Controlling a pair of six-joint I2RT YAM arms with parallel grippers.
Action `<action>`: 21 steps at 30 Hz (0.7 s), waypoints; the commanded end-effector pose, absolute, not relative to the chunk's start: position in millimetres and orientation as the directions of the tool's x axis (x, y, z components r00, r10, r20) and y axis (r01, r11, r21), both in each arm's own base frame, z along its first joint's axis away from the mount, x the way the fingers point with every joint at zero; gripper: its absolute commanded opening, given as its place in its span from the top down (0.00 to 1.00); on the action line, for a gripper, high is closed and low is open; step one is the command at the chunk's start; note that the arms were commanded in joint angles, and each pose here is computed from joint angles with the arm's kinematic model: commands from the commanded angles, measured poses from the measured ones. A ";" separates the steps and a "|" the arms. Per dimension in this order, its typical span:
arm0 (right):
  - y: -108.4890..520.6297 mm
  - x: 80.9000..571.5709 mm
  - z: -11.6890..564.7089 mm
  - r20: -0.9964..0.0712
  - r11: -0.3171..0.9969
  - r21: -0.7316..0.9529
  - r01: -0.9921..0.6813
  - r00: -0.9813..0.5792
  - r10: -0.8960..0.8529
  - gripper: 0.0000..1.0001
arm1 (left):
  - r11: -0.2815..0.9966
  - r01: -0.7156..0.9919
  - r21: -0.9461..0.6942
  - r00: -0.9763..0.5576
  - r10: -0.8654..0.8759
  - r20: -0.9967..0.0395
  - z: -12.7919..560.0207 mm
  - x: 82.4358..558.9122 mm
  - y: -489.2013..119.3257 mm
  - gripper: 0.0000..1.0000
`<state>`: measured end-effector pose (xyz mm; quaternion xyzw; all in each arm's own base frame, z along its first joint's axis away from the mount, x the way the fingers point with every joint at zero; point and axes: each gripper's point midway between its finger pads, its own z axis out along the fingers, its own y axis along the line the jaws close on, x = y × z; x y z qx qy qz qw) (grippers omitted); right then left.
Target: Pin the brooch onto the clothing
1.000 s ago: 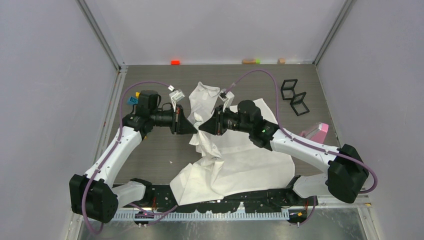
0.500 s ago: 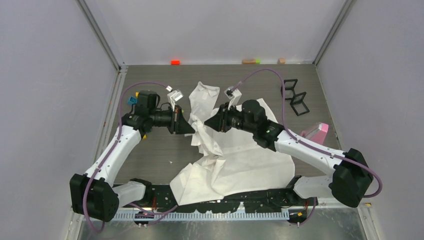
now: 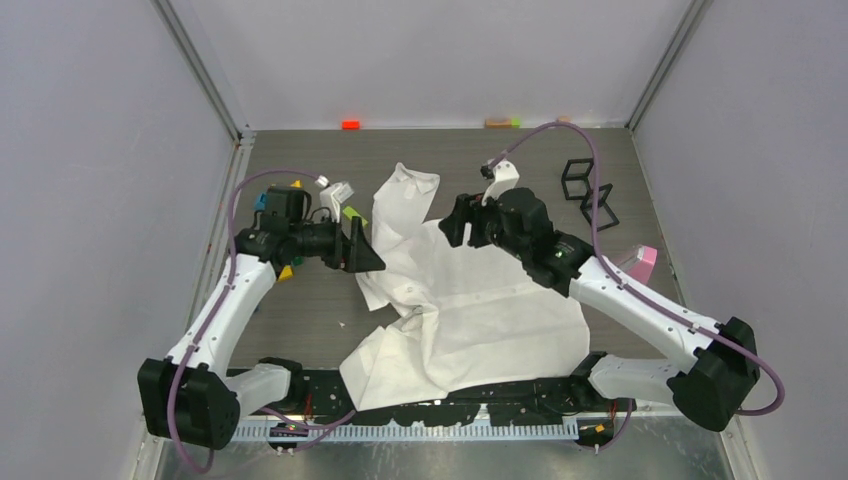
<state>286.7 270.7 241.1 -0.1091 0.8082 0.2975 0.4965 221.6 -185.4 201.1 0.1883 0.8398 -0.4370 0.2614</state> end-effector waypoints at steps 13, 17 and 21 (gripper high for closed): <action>122.9 399.6 139.6 -0.714 1.000 -0.015 0.008 -0.700 -0.005 0.20 | 0.875 0.074 -0.478 -0.780 -0.248 -0.575 154.5 299.0 -107.2 0.01; 107.8 418.4 114.9 -0.674 0.998 -0.034 0.050 -0.739 0.014 0.20 | 0.842 0.071 -0.535 -0.726 -0.324 -0.607 148.5 327.2 -114.9 0.00; 92.7 431.9 101.4 -0.648 0.996 -0.017 0.083 -0.760 0.052 0.20 | 0.822 0.096 -0.561 -0.715 -0.335 -0.614 138.3 353.7 -124.0 0.00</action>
